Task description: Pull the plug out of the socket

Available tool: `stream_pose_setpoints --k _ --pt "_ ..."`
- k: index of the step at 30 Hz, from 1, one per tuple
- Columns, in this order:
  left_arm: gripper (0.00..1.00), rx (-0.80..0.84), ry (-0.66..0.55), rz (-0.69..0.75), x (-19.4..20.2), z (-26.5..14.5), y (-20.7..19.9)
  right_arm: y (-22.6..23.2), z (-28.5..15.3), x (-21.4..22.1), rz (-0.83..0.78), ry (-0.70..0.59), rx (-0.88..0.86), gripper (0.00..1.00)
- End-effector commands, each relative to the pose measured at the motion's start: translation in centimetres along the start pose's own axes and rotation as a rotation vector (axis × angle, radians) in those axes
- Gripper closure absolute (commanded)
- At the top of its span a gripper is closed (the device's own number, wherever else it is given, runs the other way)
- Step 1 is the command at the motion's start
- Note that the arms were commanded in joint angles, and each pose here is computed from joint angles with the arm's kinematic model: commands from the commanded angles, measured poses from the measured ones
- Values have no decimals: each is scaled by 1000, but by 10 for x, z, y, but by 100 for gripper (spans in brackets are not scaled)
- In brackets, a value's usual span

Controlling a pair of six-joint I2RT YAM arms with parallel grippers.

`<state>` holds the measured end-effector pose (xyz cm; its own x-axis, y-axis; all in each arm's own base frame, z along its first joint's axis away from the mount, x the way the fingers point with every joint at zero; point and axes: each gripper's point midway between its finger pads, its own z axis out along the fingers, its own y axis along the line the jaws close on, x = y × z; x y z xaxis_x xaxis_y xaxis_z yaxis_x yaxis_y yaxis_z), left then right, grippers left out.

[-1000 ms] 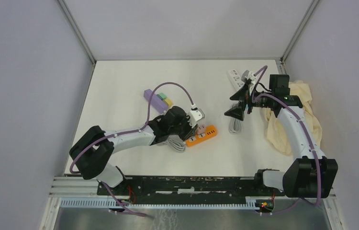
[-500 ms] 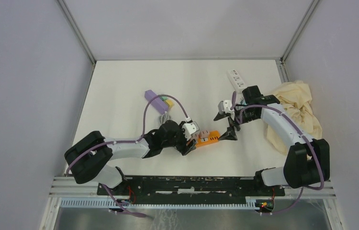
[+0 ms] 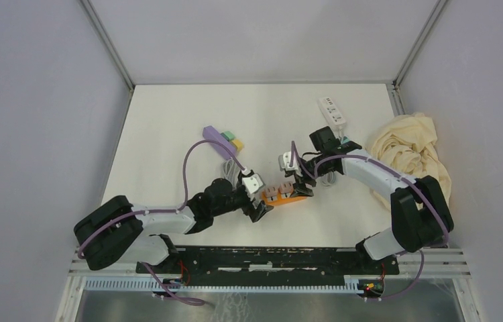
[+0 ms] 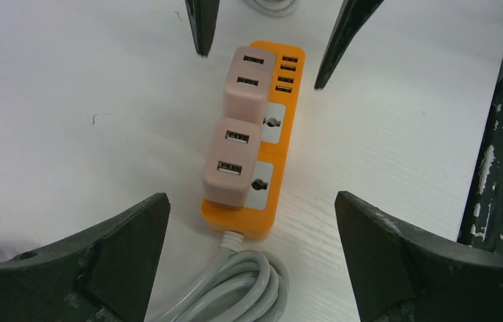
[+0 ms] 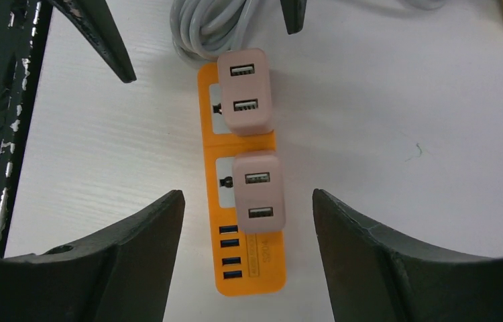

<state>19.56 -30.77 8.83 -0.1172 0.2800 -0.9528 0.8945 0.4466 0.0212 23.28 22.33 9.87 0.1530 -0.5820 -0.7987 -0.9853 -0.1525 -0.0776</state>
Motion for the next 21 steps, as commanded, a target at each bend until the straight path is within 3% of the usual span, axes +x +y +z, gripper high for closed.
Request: stream_pose_setpoints --k 1,7,14,17,21 --pt "3 -27 -115 -1 -22 6 5 -17 16 3 -2 74 33 27" --pt "20 -55 -136 1 -21 11 11 -17 25 10 -23 143 10 42" --pt "28 -92 -161 39 -26 16 20 -13 25 8 -59 154 -12 66" --pt "41 -71 -146 51 -26 23 17 -11 25 7 -64 150 -22 74" --pt "47 -44 -126 60 -21 28 14 -9 25 6 -62 150 -34 78"
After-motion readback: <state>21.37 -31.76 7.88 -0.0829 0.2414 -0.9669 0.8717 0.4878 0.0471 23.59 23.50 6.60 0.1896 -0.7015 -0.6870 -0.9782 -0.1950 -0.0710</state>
